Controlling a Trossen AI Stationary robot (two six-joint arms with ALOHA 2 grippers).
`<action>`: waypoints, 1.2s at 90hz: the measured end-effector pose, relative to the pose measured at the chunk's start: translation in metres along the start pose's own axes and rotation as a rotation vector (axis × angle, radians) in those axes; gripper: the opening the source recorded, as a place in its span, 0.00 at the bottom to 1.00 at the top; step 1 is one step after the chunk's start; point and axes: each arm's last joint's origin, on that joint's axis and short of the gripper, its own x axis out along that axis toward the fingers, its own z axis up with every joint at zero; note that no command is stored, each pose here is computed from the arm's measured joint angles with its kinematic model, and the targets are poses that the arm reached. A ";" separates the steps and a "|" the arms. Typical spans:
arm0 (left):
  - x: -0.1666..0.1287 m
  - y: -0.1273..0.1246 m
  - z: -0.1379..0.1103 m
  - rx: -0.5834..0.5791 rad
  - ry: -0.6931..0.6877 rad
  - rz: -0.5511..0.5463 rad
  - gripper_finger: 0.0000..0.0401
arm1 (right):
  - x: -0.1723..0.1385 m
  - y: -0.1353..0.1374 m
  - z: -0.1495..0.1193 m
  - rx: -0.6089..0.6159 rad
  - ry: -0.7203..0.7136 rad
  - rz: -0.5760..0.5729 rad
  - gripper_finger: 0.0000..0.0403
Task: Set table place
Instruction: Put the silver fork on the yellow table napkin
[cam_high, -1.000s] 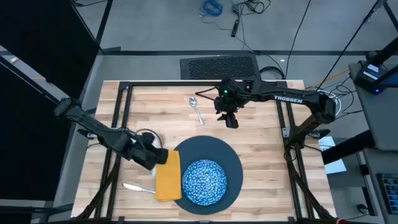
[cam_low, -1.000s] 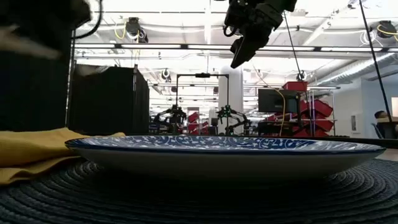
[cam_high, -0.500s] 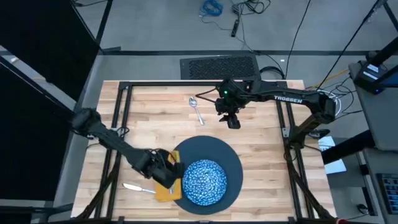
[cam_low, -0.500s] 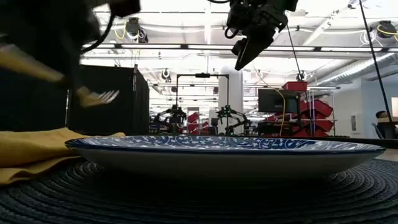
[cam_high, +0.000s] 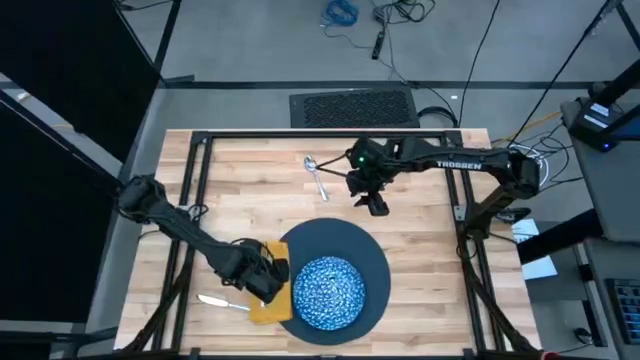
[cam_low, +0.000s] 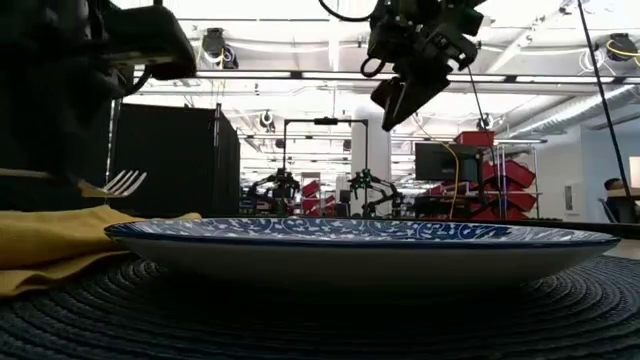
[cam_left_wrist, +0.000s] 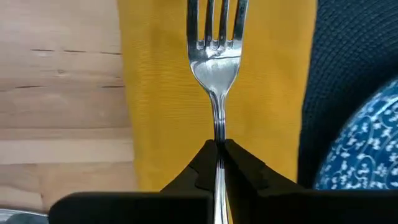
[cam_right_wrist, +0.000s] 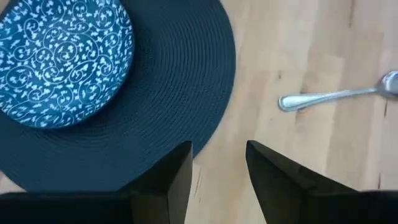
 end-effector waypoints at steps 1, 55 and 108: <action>0.001 0.000 0.000 0.000 0.001 0.000 0.00 | 0.000 0.000 0.000 -0.001 -0.002 -0.001 0.35; 0.029 -0.009 -0.011 0.068 0.009 -0.003 0.00 | 0.000 0.000 0.001 -0.006 -0.009 -0.004 0.35; 0.029 -0.011 -0.011 0.076 -0.007 -0.032 0.13 | 0.000 0.000 0.001 -0.002 -0.009 -0.004 0.35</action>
